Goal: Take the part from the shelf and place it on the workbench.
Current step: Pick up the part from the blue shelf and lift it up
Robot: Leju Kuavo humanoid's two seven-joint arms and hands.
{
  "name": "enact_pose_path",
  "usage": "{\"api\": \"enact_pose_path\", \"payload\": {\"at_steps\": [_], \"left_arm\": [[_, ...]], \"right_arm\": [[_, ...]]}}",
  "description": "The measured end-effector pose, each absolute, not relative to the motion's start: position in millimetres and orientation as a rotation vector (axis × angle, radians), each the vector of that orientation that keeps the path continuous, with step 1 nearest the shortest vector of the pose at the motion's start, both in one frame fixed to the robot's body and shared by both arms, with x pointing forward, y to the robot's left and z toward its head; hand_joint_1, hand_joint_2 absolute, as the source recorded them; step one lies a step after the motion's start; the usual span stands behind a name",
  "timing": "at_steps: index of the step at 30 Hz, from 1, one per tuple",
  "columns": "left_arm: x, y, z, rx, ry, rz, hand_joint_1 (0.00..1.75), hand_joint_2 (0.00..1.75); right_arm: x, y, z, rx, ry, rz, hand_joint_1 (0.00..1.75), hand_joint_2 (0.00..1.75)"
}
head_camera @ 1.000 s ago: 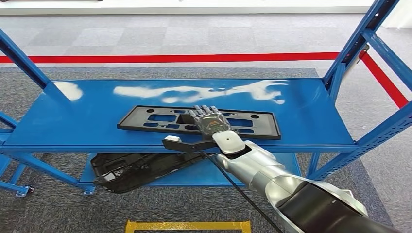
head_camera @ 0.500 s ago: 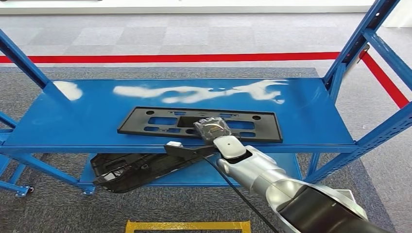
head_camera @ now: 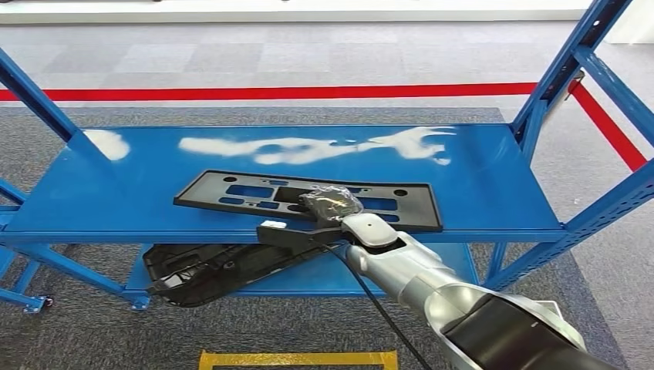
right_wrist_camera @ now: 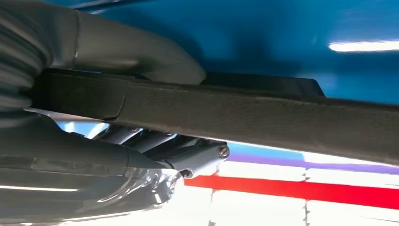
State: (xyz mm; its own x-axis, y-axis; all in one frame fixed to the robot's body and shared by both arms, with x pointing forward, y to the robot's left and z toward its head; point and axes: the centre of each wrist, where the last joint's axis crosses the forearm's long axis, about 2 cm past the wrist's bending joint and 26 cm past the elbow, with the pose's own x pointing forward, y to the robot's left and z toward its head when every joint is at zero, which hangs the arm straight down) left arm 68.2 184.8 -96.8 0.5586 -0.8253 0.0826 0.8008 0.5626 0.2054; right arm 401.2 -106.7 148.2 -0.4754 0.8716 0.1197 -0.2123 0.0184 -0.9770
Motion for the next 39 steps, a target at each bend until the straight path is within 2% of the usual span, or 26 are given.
{"api": "enact_pose_path", "payload": {"at_steps": [11,16,25,31,39], "left_arm": [[63,189,-98,0.131,-0.206,-0.89,0.0,0.0],[64,192,-99,0.132,-0.216,-0.878,0.0,0.0],[64,195,-99,0.137,-0.224,-0.866,0.0,0.0],[61,198,-100,0.138,-0.214,-0.857,0.0,0.0],[61,201,-101,0.142,-0.212,-0.86,0.0,0.0]], "right_arm": [[379,-88,174,0.264,-1.701,1.194,1.75,1.75],[358,-87,189,0.586,-1.788,1.024,1.75,1.75],[315,-97,190,0.792,-1.883,0.9,1.75,1.75],[288,-106,172,0.869,-1.852,0.841,1.75,1.75],[268,-117,177,1.162,-1.823,0.737,1.75,1.75]]}}
